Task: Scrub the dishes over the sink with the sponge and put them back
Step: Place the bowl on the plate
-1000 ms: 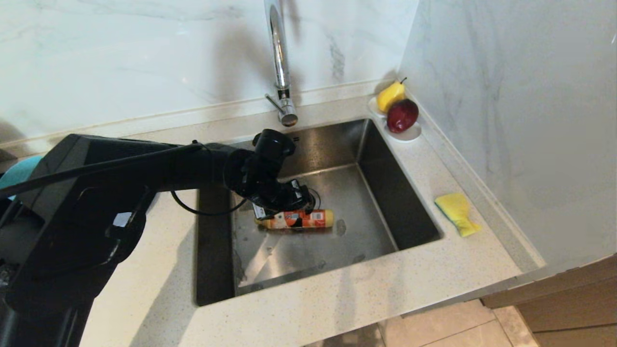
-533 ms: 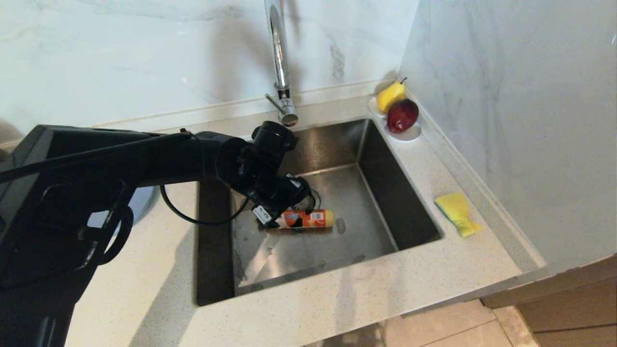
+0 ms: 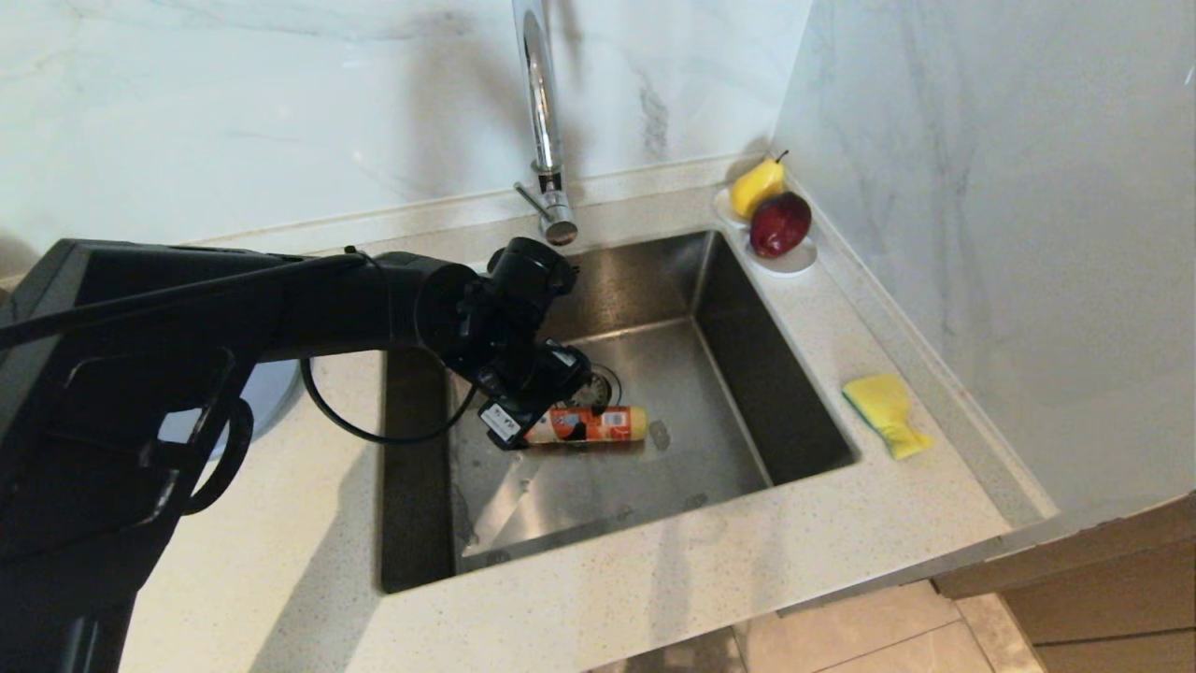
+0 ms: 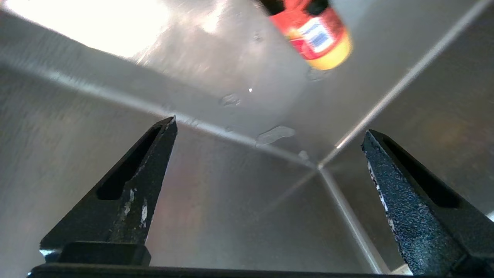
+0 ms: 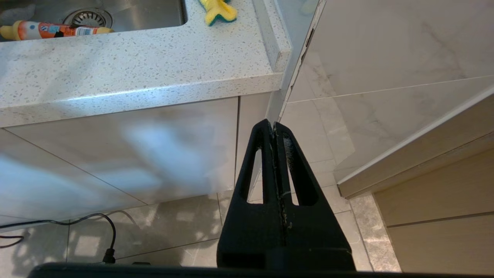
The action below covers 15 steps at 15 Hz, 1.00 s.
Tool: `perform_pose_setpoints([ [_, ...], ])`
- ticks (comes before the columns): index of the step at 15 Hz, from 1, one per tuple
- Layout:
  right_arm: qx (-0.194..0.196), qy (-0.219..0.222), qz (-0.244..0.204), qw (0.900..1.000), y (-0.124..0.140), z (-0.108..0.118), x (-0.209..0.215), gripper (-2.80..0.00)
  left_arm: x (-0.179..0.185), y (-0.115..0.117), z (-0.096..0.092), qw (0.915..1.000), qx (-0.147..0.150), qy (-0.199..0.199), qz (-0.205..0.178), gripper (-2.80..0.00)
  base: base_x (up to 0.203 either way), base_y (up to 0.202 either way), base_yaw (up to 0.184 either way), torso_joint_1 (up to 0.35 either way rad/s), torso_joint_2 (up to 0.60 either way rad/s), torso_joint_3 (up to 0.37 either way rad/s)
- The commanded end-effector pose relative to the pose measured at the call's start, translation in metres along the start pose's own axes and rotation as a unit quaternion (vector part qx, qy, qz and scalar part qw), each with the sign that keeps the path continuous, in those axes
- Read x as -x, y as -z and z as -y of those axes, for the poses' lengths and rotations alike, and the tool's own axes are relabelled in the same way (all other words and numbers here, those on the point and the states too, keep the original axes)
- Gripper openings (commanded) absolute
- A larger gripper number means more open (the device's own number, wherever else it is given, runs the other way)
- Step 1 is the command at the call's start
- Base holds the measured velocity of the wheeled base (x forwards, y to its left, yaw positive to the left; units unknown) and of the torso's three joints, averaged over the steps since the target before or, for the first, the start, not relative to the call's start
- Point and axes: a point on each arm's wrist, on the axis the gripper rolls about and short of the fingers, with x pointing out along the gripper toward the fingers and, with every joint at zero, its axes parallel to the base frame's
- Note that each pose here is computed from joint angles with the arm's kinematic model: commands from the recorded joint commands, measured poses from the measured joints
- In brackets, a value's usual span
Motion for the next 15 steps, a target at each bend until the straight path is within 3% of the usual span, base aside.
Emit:
perform_pose_setpoints([
  [1, 0.0, 0.0, 0.0, 1.0, 0.0, 0.0, 0.0, -2.8, -0.001, 0.001, -0.003, 0.9997, 0.016, -0.015, -0.003, 0.0, 0.0, 0.0, 0.0, 0.0, 0.0, 0.0],
  [6, 0.0, 0.0, -0.001, 1.0, 0.0, 0.0, 0.0, -2.8, 0.022, 0.005, 0.008, 0.9996, 0.013, 0.024, -0.007, 0.0, 0.0, 0.0, 0.0, 0.0, 0.0, 0.0],
  [10, 0.0, 0.0, -0.001, 1.0, 0.0, 0.0, 0.0, -2.8, 0.009, 0.012, -0.001, 0.9994, 0.018, -0.021, -0.018, 0.0, 0.0, 0.0, 0.0, 0.0, 0.0, 0.0],
  [15, 0.0, 0.0, -0.001, 1.0, 0.0, 0.0, 0.0, -2.8, 0.011, 0.009, -0.002, 0.9994, 0.023, -0.023, -0.014, 0.0, 0.0, 0.0, 0.0, 0.0, 0.0, 0.0],
])
